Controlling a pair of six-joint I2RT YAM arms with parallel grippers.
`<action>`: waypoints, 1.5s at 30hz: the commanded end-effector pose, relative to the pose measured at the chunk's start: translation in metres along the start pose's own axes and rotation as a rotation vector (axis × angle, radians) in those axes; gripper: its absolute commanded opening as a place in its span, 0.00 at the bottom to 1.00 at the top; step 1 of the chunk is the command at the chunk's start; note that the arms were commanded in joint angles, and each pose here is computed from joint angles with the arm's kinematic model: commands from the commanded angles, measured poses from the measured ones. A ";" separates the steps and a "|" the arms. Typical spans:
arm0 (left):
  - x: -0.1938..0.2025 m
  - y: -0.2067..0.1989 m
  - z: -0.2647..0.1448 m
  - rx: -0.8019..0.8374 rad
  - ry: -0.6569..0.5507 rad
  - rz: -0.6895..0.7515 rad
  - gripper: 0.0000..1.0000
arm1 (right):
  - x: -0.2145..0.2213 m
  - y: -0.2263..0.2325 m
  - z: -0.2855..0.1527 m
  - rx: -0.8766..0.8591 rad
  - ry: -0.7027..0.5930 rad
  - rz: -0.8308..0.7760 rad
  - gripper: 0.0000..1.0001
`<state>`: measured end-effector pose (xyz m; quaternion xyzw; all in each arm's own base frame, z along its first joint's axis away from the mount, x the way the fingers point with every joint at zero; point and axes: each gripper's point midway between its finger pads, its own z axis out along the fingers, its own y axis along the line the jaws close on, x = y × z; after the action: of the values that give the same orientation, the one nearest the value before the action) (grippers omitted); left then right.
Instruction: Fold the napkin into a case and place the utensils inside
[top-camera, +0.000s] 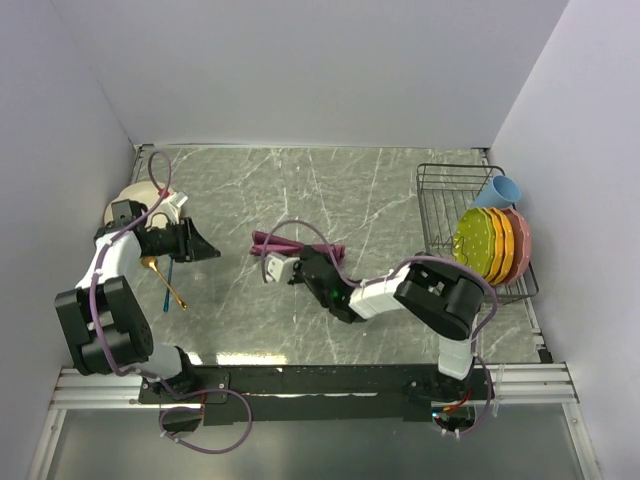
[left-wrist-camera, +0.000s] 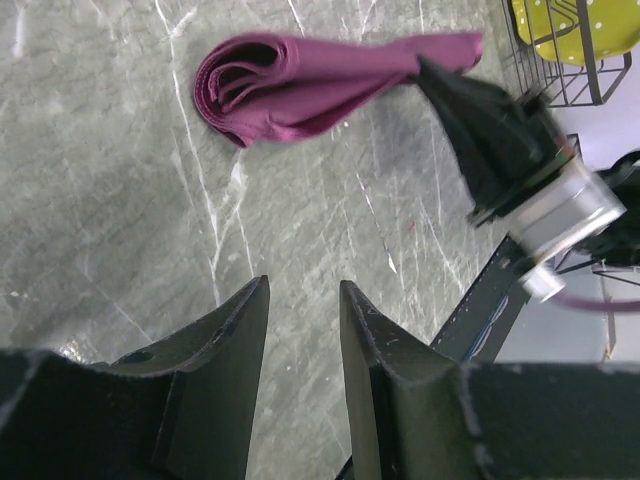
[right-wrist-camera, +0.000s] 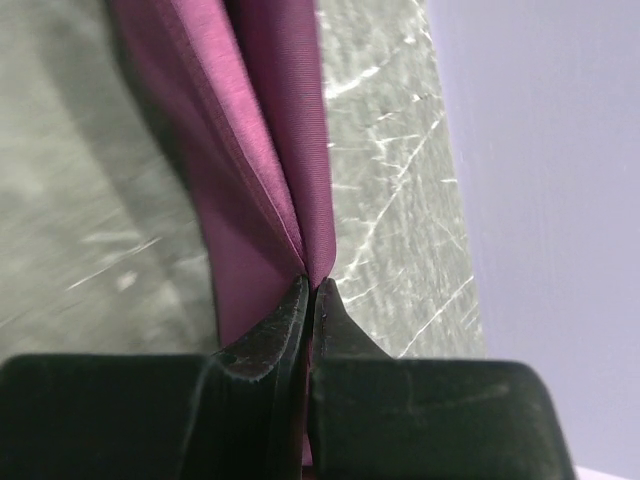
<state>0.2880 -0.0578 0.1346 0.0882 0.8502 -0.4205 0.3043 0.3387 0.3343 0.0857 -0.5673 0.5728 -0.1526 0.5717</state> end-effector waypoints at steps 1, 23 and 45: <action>-0.008 -0.019 -0.013 0.027 -0.044 0.087 0.41 | -0.018 -0.004 -0.017 0.092 -0.070 -0.003 0.00; -0.001 -0.023 0.010 -0.038 0.149 0.125 0.39 | -0.021 -0.011 -0.099 -0.503 0.099 0.314 0.95; 0.039 0.036 0.120 -0.116 0.388 -0.146 0.22 | 0.054 0.051 -0.079 -1.064 0.427 0.785 0.64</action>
<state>0.2817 -0.1319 0.0285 0.0847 0.9183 -0.3819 0.0610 0.2913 0.2598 0.0286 -0.4868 0.8379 0.2036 0.1393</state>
